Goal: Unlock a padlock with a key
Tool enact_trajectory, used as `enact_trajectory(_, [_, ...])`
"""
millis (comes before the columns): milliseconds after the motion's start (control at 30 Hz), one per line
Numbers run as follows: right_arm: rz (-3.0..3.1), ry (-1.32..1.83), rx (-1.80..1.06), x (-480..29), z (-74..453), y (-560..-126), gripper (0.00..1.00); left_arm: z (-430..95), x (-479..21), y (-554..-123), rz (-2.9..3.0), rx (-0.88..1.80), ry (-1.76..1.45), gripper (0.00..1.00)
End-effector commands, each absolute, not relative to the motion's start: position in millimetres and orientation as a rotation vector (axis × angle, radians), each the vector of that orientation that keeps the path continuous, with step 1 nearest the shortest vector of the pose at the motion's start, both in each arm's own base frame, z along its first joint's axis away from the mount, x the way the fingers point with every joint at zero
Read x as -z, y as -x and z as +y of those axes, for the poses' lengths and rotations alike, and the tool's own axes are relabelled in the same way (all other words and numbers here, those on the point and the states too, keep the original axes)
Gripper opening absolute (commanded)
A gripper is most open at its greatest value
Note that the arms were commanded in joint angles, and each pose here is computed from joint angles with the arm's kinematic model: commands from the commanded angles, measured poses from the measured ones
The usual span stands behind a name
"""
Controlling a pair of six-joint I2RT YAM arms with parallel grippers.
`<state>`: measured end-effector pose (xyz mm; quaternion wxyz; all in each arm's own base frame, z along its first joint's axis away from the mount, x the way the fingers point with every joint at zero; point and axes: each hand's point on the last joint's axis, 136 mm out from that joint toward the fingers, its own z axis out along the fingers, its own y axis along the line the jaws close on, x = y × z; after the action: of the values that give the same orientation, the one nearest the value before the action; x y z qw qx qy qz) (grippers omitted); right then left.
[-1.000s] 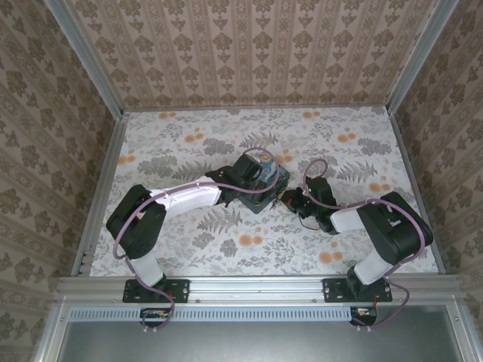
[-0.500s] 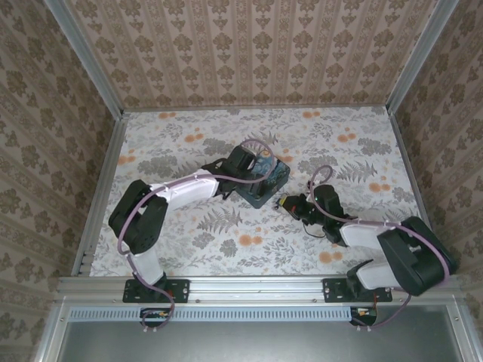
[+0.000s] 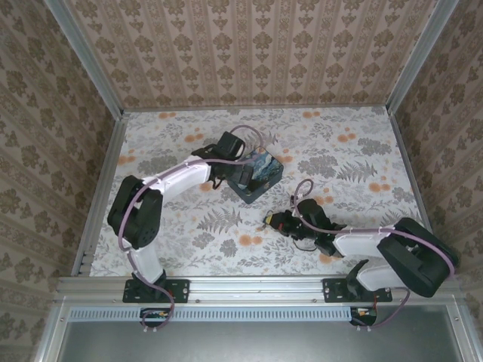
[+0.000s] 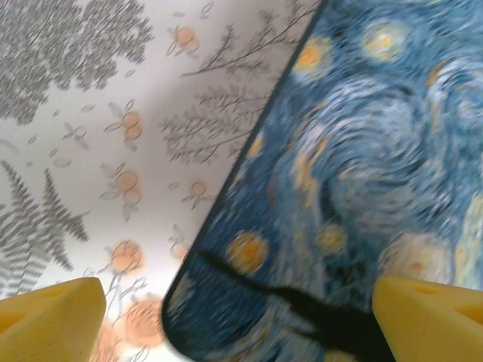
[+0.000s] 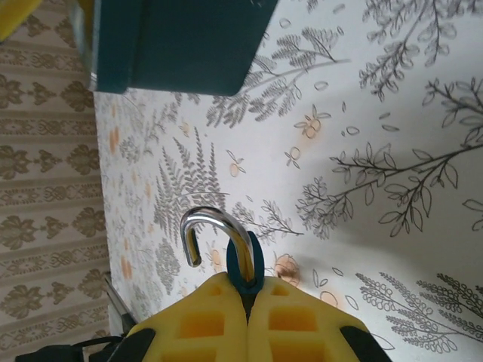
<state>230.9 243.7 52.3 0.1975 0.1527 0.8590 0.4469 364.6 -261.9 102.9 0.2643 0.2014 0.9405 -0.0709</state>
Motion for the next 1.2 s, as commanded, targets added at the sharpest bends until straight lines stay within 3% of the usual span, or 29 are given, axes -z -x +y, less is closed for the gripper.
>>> enact_trajectory(0, [2.385, -0.474, -1.235, -44.4, 244.0, -235.3, 0.00, -258.7, -146.4, -354.9, 2.522, 0.327, -0.505, 1.00])
enact_trajectory(100, [2.399, -0.486, -1.220, -35.5, 242.9, -234.8, 0.03, -257.0, -169.0, -349.4, 2.488, 0.404, -0.469, 1.00])
enact_trajectory(300, [2.416, -0.500, -1.167, -30.2, 233.9, -232.2, 0.36, -248.6, -200.3, -332.8, 2.439, 0.485, -0.434, 1.00])
enact_trajectory(567, [2.423, -0.530, -1.062, -40.3, 199.3, -224.3, 0.64, -230.2, -232.1, -318.2, 2.385, 0.531, -0.369, 1.00])
enact_trajectory(733, [2.366, -0.559, -0.973, -72.4, 158.2, -225.1, 0.90, -204.7, -251.8, -317.1, 2.324, 0.448, -0.300, 1.00])
enact_trajectory(867, [2.231, -0.562, -0.873, -130.4, 116.9, -237.1, 0.99, -175.9, -265.6, -323.5, 2.232, 0.333, -0.223, 1.00])
enact_trajectory(1000, [2.163, -0.551, -0.718, -182.0, 77.0, -256.2, 0.99, -142.7, -270.8, -332.0, 2.140, 0.198, -0.143, 1.00])
enact_trajectory(1167, [2.156, -0.546, -0.564, -207.8, 45.7, -287.9, 1.00, -110.1, -282.4, -334.9, 2.018, 0.057, -0.099, 1.00])
